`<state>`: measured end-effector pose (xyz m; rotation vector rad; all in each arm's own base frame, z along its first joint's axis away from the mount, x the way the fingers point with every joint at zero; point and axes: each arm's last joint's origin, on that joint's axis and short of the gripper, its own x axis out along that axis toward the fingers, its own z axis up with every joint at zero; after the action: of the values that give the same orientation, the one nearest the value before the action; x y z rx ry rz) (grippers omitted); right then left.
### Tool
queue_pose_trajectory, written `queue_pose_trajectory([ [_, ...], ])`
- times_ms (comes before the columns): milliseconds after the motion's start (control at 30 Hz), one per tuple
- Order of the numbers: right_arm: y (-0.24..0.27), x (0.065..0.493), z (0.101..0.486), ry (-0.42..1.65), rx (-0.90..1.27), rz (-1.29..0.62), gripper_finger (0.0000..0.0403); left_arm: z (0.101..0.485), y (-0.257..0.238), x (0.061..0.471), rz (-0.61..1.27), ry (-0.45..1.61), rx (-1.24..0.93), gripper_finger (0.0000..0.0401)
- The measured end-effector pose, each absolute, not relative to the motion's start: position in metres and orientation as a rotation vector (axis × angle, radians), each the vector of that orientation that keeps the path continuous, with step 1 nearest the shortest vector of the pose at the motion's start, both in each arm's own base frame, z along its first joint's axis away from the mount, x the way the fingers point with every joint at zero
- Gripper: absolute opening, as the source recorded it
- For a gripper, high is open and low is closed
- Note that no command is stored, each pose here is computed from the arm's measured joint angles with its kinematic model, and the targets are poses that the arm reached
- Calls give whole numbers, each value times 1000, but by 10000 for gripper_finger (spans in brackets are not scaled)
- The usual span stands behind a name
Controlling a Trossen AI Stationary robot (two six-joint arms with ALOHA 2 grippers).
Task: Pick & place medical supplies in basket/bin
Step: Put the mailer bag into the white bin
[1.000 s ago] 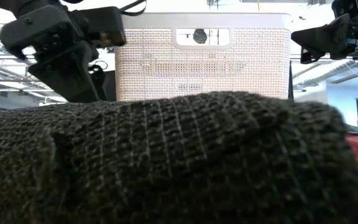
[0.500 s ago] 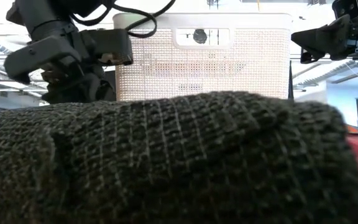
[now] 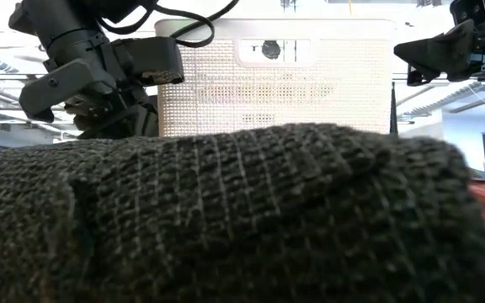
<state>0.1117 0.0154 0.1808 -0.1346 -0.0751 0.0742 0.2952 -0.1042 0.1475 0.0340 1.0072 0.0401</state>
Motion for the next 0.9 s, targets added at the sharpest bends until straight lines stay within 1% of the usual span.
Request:
queue_pose_trajectory([
  [133,15,112,181,-75,-135,74,0,150,-112,292,-11,1000,90,2],
  [233,15,112,181,-75,-135,75,0,162,-121,284,-38,972,115,2],
  [333,15,112,181,-75,-135,74,0,180,-125,272,-29,939,123,2],
  [600,15,112,181,-77,-134,74,0,243,-128,230,-2,745,112,1],
  [733,15,112,182,-83,-133,74,0,267,-126,210,5,659,91,1],
  [900,15,112,182,-84,-133,74,0,287,-119,191,28,576,80,1],
])
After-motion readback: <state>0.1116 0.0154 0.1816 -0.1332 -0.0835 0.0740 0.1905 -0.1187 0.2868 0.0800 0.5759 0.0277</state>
